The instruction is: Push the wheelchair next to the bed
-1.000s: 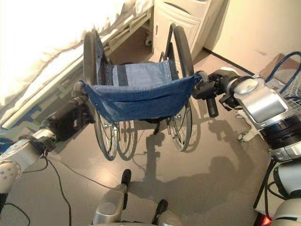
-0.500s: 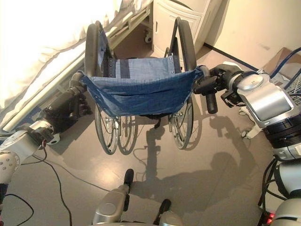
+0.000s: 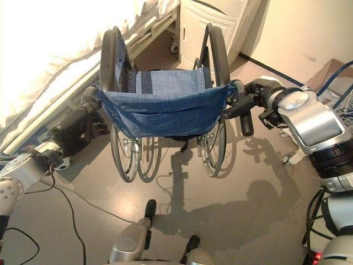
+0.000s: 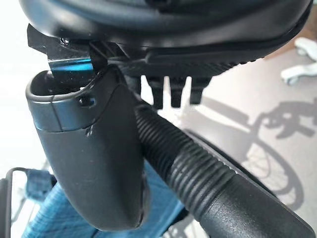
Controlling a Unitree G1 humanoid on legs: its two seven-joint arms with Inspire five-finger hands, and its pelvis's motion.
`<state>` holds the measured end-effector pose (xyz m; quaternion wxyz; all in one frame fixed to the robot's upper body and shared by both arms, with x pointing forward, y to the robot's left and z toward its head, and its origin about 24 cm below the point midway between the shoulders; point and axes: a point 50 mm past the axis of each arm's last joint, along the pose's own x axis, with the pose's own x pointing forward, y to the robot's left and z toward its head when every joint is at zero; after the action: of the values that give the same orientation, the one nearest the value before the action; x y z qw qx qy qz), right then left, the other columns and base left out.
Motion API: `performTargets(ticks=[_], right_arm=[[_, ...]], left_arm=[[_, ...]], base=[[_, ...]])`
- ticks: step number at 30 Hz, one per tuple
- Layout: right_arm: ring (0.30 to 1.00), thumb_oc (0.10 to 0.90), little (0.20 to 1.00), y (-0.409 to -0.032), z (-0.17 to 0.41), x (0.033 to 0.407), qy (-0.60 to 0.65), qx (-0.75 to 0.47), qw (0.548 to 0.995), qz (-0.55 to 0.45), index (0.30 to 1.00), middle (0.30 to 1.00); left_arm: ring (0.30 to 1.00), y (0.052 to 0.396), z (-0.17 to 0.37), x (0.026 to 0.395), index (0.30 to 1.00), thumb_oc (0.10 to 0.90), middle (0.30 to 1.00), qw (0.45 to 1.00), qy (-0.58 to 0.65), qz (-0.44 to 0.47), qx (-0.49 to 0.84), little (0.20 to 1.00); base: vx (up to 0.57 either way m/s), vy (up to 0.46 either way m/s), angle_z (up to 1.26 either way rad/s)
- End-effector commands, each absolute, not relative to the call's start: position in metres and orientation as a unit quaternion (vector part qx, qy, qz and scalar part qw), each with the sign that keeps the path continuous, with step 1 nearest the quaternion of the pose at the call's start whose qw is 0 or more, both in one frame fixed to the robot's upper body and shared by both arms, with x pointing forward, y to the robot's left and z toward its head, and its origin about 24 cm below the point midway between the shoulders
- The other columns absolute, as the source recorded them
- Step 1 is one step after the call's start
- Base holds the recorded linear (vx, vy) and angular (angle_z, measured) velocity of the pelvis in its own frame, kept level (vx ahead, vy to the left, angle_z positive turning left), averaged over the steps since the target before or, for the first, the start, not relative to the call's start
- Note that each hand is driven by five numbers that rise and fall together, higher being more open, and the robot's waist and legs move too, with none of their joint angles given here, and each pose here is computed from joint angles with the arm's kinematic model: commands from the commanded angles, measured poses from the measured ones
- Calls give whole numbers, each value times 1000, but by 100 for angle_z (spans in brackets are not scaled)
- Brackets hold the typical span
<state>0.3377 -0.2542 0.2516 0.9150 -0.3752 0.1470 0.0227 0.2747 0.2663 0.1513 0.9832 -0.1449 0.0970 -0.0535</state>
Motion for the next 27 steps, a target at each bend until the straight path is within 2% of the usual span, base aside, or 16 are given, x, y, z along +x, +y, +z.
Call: performTargets(ticks=[1,14,17,25,27], right_arm=[[900,800,900,-209,269,334,1,-419,904,81,900,900],[900,800,900,-255,275,318,-14,-341,940,-7,900,900],[900,800,900,-281,267,307,-15,-290,955,-50,900,900],[900,800,900,-313,256,288,-23,-239,965,-105,900,900],[900,800,900,-328,256,281,-48,-202,968,-144,900,900]], left_arm=[[900,318,228,270,900,800,900,989,-77,54,-116,900],[900,342,237,251,900,800,900,981,-111,102,-122,900],[900,354,238,240,900,800,900,975,-125,129,-128,900],[900,373,243,222,900,800,900,964,-155,167,-140,900],[900,381,243,216,900,800,900,960,-160,180,-145,900]], base=[[0,0,0],[-9,-4,0],[-32,0,0],[-9,1,0],[-35,1,0]])
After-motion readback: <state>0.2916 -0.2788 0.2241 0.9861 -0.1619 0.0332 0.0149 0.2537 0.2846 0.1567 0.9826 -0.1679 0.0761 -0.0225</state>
